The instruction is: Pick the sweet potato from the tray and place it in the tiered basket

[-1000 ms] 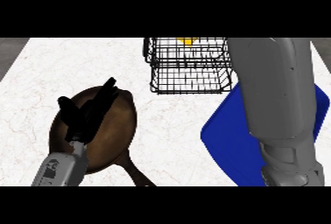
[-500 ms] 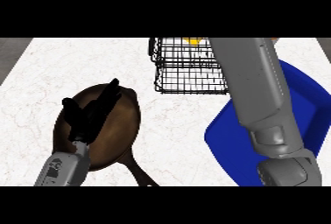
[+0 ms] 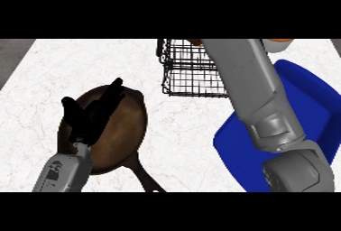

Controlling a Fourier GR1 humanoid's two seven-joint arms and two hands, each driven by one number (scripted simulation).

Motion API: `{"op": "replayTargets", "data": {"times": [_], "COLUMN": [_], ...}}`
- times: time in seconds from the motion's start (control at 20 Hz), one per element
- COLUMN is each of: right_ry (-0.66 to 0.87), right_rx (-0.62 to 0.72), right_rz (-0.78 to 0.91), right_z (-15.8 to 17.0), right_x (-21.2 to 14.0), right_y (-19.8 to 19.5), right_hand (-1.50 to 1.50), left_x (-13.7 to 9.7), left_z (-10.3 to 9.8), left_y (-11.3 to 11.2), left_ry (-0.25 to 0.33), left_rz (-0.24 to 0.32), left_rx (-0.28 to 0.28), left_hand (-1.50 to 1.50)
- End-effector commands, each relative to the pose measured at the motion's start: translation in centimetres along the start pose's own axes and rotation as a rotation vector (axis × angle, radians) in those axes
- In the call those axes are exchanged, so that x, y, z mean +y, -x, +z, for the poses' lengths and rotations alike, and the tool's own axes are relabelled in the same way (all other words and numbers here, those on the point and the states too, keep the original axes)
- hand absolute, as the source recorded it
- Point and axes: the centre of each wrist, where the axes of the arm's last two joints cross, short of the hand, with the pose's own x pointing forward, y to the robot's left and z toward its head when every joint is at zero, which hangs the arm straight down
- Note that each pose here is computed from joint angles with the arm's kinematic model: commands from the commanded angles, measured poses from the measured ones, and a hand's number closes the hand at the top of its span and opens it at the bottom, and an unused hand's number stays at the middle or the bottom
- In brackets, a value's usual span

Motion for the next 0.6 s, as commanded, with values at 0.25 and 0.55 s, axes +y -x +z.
{"op": "replayTargets", "data": {"times": [0.25, 0.55], "right_ry": [0.269, 0.345], "right_rx": [-0.031, 0.115], "right_rz": [-0.125, -0.113], "right_z": [-0.7, -2.2], "right_x": [0.0, -4.5], "right_y": [-1.8, 0.5], "right_hand": [-1.50, -1.50], "left_x": [0.8, 0.9], "left_z": [-0.1, 1.5], "left_y": [1.1, 1.9], "left_ry": [-0.042, -0.079], "left_rz": [-0.001, 0.022], "left_rx": [0.021, 0.035], "left_hand": [0.00, 0.00]}}
